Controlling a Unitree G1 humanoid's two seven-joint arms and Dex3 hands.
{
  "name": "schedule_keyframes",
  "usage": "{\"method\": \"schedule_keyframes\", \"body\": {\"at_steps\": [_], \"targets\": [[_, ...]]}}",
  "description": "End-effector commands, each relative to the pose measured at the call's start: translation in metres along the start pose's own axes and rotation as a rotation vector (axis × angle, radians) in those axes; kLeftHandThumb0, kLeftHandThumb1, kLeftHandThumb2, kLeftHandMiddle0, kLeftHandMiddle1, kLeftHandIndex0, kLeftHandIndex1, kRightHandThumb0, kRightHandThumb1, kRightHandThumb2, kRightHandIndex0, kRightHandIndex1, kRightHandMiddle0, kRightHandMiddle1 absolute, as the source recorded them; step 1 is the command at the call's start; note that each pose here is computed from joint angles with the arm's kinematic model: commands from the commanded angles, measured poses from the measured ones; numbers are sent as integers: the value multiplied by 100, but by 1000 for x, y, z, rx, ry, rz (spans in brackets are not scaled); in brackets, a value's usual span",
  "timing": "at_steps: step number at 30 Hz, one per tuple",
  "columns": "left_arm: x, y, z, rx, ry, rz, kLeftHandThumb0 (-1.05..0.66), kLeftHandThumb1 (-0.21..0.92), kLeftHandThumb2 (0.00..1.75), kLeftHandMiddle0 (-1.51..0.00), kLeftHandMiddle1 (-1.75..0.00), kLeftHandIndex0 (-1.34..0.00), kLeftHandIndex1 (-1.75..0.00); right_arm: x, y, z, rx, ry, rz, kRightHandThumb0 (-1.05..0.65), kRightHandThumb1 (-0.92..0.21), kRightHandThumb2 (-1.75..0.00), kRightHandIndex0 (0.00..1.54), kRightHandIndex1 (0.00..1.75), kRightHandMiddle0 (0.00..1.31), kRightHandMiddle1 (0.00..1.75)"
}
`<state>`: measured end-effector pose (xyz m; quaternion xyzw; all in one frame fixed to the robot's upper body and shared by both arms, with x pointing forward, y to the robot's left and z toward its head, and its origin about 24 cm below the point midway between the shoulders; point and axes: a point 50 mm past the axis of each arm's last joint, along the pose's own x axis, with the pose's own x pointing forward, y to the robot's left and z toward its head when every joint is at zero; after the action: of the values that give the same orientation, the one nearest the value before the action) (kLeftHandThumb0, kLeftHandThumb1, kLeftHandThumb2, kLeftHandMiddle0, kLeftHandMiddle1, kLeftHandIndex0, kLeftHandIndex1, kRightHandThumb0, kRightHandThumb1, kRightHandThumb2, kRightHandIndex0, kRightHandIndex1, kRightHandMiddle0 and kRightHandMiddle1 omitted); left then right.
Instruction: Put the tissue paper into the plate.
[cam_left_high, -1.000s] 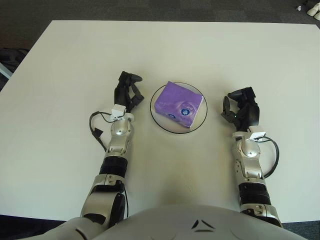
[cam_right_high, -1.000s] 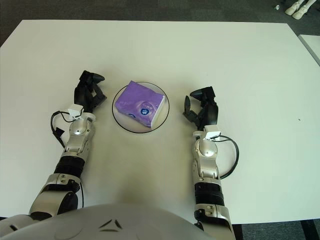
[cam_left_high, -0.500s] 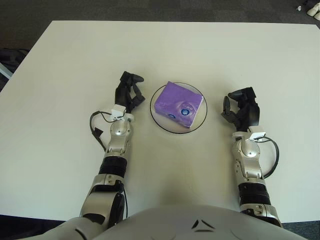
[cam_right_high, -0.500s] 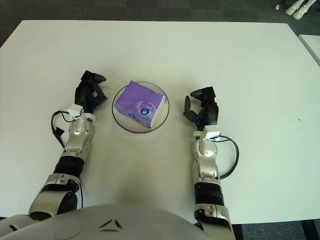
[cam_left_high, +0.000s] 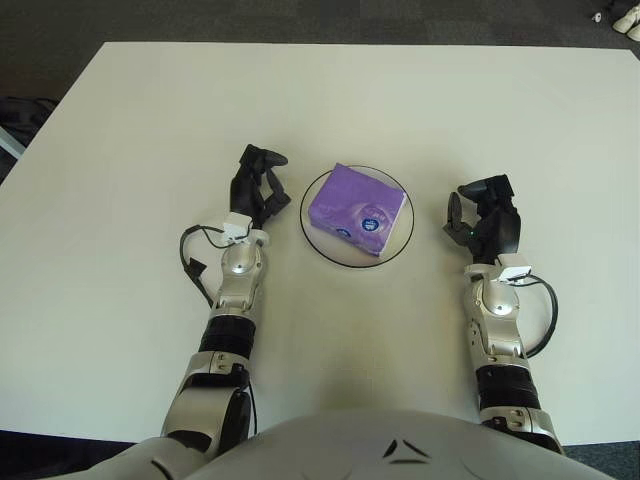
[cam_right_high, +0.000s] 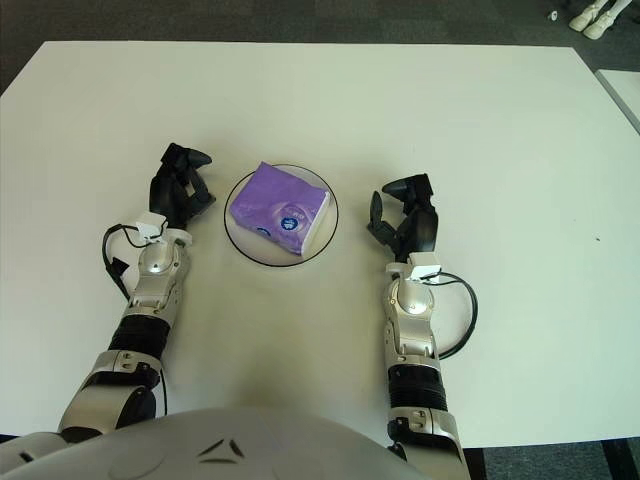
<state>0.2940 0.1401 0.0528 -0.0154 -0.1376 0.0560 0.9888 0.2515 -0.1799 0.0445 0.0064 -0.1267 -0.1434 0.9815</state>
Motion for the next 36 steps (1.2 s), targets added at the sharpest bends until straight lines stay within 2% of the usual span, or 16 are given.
{"method": "schedule_keyframes", "body": {"at_steps": [1, 5, 11, 22, 36], "targets": [[-49, 5, -45, 28, 234, 38, -41, 62, 110, -61, -122, -44, -171, -28, -3, -35, -12, 184, -35, -39, -63, -93, 61, 139, 37, 175], [-54, 5, -46, 20, 239, 49, -41, 55, 107, -64, -124, -44, -174, -30, -2, -36, -11, 176, -39, -40, -61, -95, 62, 137, 38, 175], [-62, 3, -45, 11, 247, 66, -42, 51, 109, -64, -132, -46, -175, -35, -2, -37, -16, 171, -40, -40, -59, -98, 64, 134, 40, 175], [-72, 1, -45, 9, 274, 122, -42, 49, 110, -64, -141, -47, -175, -42, -1, -36, -3, 173, -15, -40, -58, -99, 65, 134, 41, 175], [-84, 0, -50, 25, 306, 174, -43, 47, 113, -65, -140, -49, -175, -46, -1, -33, 6, 161, 14, -40, -59, -98, 63, 133, 40, 175]]}}
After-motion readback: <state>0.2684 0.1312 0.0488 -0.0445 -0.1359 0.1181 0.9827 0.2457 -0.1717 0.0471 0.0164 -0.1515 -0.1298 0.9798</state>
